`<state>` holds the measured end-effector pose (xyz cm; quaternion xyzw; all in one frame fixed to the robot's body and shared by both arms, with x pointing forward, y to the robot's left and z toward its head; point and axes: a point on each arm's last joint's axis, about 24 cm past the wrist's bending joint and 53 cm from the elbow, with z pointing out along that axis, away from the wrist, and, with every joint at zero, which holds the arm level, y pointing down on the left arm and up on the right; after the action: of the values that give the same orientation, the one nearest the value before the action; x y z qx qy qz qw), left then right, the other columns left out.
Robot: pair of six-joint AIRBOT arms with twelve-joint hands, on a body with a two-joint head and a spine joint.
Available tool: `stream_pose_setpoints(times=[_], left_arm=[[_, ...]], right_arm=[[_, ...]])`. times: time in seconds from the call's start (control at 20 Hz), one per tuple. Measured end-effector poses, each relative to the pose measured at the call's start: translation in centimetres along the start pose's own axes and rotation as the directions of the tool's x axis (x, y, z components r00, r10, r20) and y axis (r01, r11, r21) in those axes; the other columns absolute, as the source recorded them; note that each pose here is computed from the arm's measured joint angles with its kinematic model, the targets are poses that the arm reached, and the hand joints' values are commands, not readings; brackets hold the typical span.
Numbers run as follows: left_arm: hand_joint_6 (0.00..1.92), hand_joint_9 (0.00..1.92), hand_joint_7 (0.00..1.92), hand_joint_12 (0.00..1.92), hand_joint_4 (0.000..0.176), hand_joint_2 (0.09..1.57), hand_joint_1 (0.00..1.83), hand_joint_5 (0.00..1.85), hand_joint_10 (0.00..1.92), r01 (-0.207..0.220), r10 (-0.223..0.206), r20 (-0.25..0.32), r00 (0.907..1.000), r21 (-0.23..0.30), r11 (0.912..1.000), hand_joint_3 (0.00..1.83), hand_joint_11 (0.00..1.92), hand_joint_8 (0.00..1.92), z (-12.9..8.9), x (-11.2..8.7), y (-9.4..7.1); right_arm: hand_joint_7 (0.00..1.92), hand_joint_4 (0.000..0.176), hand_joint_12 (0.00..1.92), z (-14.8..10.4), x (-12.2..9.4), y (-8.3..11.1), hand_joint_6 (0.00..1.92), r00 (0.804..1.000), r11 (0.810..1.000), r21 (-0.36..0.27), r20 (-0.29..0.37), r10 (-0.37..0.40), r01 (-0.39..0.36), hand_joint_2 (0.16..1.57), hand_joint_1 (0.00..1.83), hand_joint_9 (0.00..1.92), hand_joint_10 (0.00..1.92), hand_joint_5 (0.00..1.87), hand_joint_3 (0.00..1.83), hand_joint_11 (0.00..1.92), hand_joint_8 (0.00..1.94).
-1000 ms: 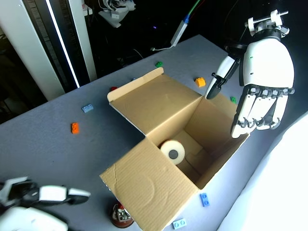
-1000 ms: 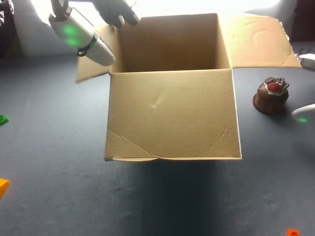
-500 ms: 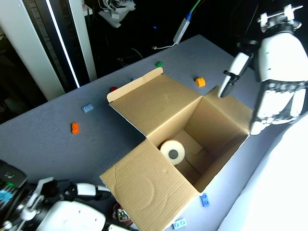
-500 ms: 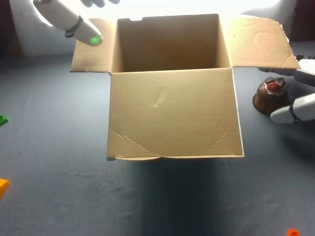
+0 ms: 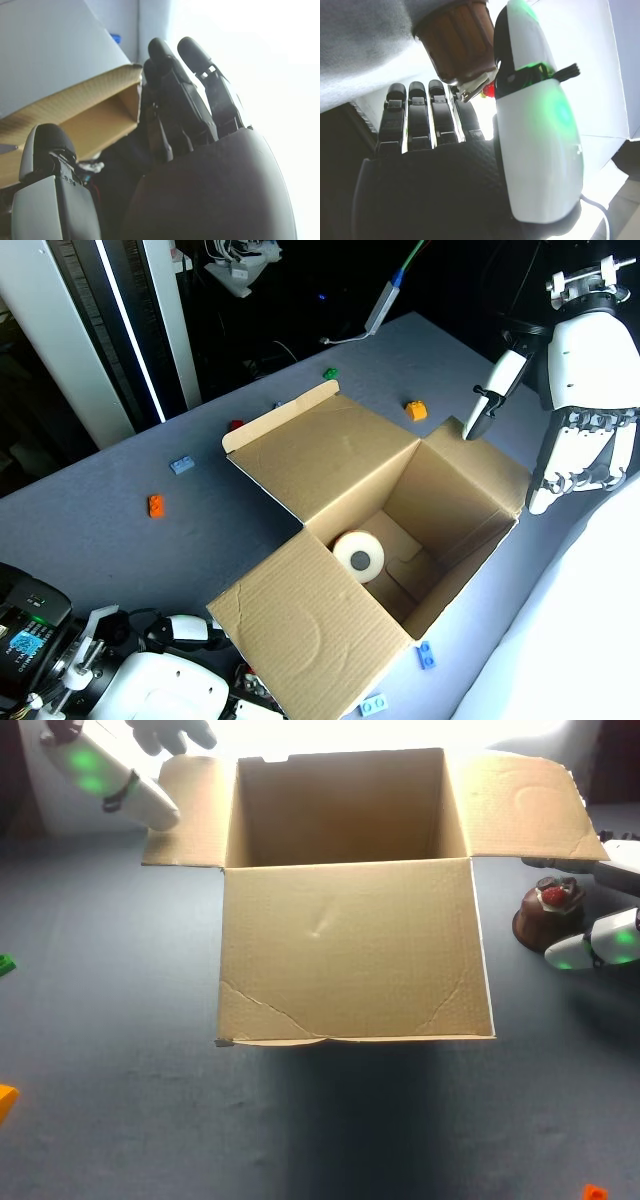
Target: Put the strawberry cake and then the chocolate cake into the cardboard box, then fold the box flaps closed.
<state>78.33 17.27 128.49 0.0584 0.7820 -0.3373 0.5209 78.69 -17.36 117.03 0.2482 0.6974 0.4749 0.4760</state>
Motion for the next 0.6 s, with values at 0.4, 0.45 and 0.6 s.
stream_pose_setpoints(times=[0.4,0.45,0.6], left_arm=[[0.0,0.79,0.68,1.13,0.014,1.01,0.6,0.47,0.0,-0.006,0.005,-0.024,0.9997,-0.048,0.9988,0.0,0.26,0.0,-0.4,1.0,2.4],[0.0,0.8,0.68,1.14,0.011,1.01,0.61,0.48,0.0,-0.008,0.006,-0.033,0.9994,-0.055,0.9984,0.0,0.27,0.0,-0.5,1.4,2.8],[0.01,0.81,0.7,1.14,0.009,1.01,0.62,0.48,0.01,-0.028,0.023,-0.069,0.9973,-0.074,0.9968,0.0,0.29,0.01,-0.7,2.4,3.7]], right_arm=[[0.79,0.0,1.47,0.3,0.3,1.0,0.36,1.0,0.999,-0.041,0.005,0.009,-0.009,1.09,1.11,0.56,0.72,0.63,0.0,0.04,0.27],[0.9,0.0,1.57,0.3,0.2,1.0,1.09,1.0,0.999,-0.044,0.007,0.005,-0.004,1.18,1.18,0.63,0.94,0.7,0.0,0.15,1.01],[0.96,0.0,1.69,0.2,0.2,0.8,1.14,1.0,0.999,-0.038,0.006,0.003,-0.002,1.18,1.35,0.69,1.45,0.82,0.0,0.28,1.12]])
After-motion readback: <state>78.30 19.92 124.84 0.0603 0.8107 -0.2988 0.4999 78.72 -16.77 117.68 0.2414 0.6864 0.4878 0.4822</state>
